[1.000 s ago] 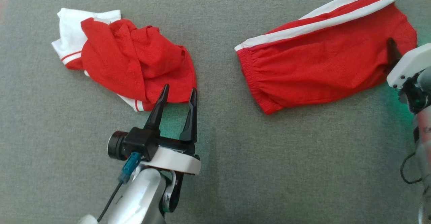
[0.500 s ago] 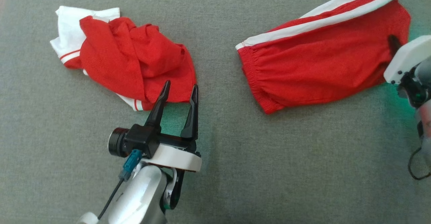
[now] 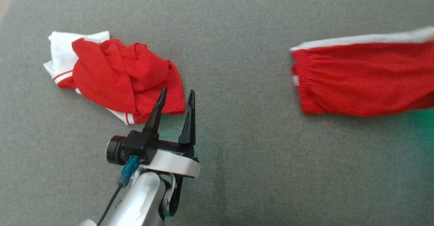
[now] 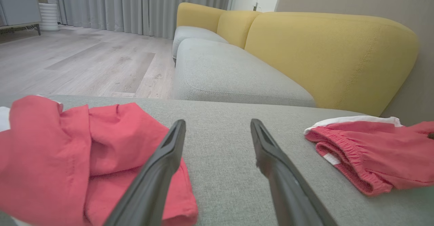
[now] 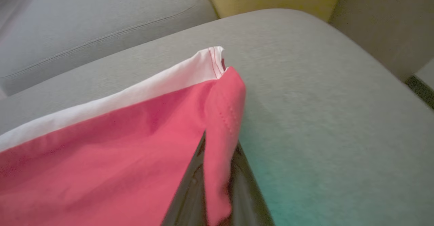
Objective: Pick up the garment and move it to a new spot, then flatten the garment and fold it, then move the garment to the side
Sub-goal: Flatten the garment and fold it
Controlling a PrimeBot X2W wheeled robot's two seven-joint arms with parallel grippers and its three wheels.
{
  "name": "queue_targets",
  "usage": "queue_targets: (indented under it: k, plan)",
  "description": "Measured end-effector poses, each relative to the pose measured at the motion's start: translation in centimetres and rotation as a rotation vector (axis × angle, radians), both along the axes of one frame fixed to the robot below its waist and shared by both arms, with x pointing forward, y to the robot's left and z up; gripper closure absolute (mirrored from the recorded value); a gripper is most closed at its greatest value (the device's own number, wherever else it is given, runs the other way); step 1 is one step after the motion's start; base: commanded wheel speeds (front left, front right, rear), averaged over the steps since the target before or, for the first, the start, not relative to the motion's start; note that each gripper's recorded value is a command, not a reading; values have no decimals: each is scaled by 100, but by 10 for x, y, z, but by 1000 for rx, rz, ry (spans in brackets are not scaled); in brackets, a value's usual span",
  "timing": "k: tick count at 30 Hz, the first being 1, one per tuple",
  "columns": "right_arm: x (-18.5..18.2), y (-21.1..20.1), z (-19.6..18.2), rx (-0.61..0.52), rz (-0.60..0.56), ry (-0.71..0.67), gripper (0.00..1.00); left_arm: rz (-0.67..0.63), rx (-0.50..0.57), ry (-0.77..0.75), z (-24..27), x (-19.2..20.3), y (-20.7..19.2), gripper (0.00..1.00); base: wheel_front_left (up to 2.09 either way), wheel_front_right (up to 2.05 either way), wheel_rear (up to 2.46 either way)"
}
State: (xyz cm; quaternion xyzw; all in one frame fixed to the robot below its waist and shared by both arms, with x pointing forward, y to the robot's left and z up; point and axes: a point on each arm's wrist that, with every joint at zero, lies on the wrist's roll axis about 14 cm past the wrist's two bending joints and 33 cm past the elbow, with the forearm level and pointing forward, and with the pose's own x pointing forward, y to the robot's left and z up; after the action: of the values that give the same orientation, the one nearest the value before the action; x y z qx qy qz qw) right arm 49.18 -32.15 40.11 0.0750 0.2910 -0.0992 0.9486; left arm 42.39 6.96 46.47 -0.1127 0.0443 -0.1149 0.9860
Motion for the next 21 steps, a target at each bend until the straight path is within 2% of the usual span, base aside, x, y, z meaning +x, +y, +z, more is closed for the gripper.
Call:
queue_targets:
  k: [3, 7, 13, 21]
  plan:
    - [-13, -23, 6, -22, -55, -15, 100, -5, -2, -4, 2, -4, -2, 0, 0, 0, 0]
    - [-11, -18, 14, 1, -68, -70, 100, -10, -12, -12, 7, -6, -3, 0, 0, 0, 0]
    - [0, 5, 30, 36, -35, -153, 100, 0, -9, -18, 10, -12, 1, 0, 0, 0, 0]
    - [15, 70, 70, 117, 93, -322, 100, 33, -10, -32, 17, -29, 12, 0, 0, 0, 0]
